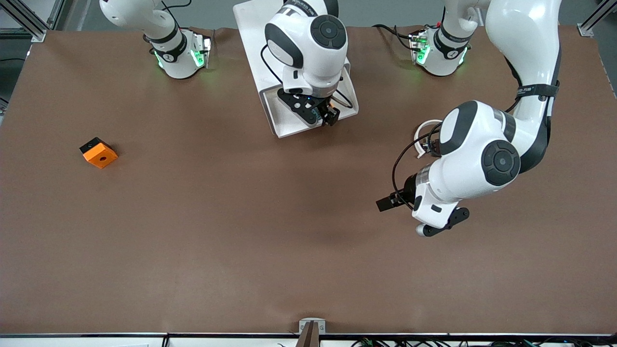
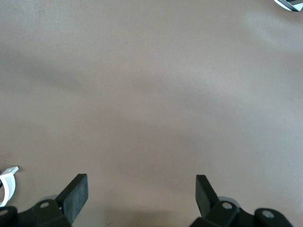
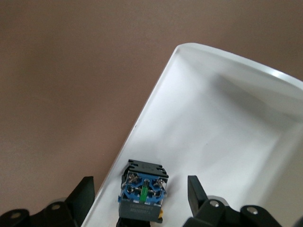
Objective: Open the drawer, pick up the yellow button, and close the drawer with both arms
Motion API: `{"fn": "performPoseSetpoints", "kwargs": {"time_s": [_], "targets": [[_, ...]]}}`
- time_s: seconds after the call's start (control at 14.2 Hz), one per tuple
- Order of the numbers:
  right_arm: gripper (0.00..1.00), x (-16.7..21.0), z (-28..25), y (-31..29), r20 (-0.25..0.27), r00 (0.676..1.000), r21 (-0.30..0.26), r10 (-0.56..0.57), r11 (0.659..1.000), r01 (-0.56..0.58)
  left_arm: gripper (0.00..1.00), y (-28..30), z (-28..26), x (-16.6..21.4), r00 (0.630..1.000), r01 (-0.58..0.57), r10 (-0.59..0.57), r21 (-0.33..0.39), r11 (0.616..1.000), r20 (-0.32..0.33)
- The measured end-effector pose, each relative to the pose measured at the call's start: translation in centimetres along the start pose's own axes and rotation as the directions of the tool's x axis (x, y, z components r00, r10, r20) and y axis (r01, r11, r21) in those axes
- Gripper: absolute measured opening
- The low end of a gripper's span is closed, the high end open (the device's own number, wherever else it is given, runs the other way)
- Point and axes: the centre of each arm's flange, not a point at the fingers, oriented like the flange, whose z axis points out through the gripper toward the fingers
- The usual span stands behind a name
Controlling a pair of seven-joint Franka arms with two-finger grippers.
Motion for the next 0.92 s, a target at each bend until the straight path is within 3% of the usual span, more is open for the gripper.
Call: {"fn": "performPoseSetpoints", "kwargs": {"time_s": [0.28, 0.49, 0.85, 0.92], "targets": [[0.86, -0.1, 0.6, -0.2, -0.002, 1.0, -0.007, -0.001, 1.0, 0.001, 1.0, -0.2, 0.3, 0.1, 1.0, -0.005, 0.005, 0.019, 1.0, -0.008], [0.7, -0.1, 0.5, -0.2, -0.001, 1.0, -0.001, -0.001, 1.0, 0.001, 1.0, -0.3, 0.1, 0.1, 1.0, -0.01, 0.011, 0.029, 1.0, -0.021], [0.65, -0.1, 0.4, -0.3, 0.003, 1.0, 0.001, 0.001, 1.0, -0.001, 1.0, -0.5, -1.6, 0.0, 0.994, -0.039, 0.047, 0.079, 0.996, -0.095], [0.58, -0.1, 0.4, -0.3, 0.004, 1.0, 0.002, 0.001, 1.0, -0.001, 1.0, -0.5, -1.9, -0.1, 0.992, -0.049, 0.059, 0.093, 0.994, -0.113]]}}
